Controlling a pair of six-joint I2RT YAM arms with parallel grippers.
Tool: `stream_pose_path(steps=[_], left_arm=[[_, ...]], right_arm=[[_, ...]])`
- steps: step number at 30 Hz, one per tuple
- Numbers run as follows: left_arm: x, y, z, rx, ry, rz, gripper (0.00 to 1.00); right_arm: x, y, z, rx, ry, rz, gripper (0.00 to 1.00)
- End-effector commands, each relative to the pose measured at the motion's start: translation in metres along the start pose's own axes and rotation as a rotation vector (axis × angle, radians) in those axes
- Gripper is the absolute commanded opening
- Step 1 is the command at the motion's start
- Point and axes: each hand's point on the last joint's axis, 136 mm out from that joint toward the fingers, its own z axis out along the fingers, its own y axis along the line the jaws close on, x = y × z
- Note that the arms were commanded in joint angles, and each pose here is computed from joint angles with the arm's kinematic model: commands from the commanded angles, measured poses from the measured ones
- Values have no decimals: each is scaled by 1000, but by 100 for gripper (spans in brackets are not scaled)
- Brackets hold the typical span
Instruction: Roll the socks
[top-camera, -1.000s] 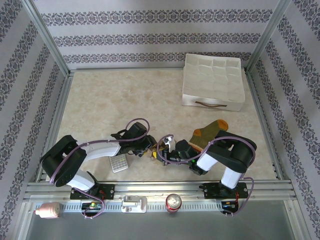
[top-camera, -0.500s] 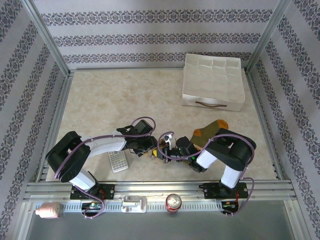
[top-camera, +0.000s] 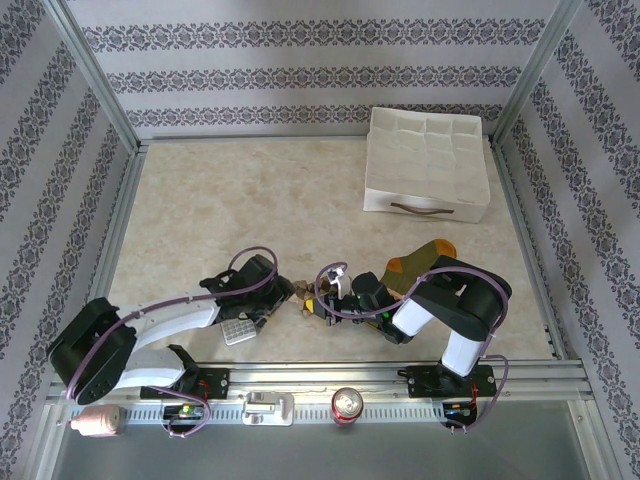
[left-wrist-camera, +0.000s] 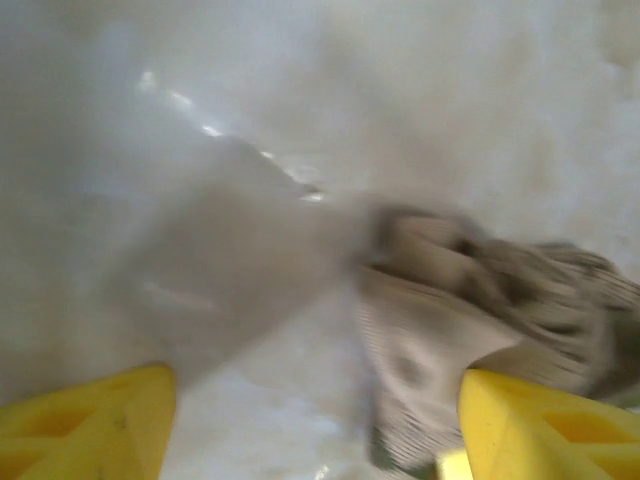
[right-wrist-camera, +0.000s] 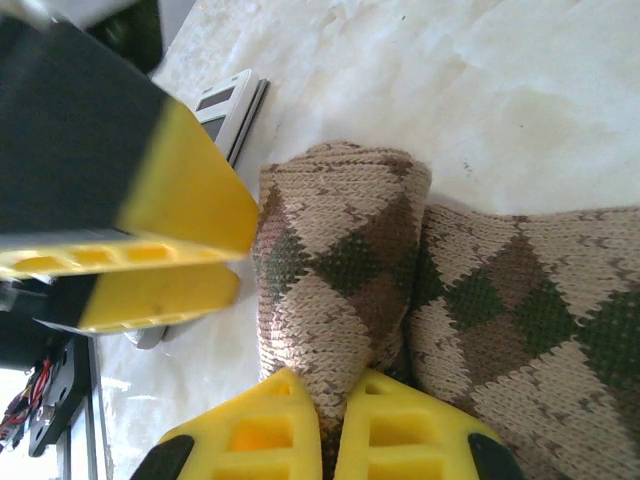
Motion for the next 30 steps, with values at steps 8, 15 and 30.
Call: stream_pose_path(steps=[8,15,30], left_arm=[[-10,-58,10,226,-24,-34,72],[-13,-71,-4,270,-53,-9,73],[-1,-81,-4,308,17,42,68]], right_arm=[[98,-87,-33,344,309,217,0],[95,-86,-33,338,302,227,0],[98,-87,-34,335,312,242,0]])
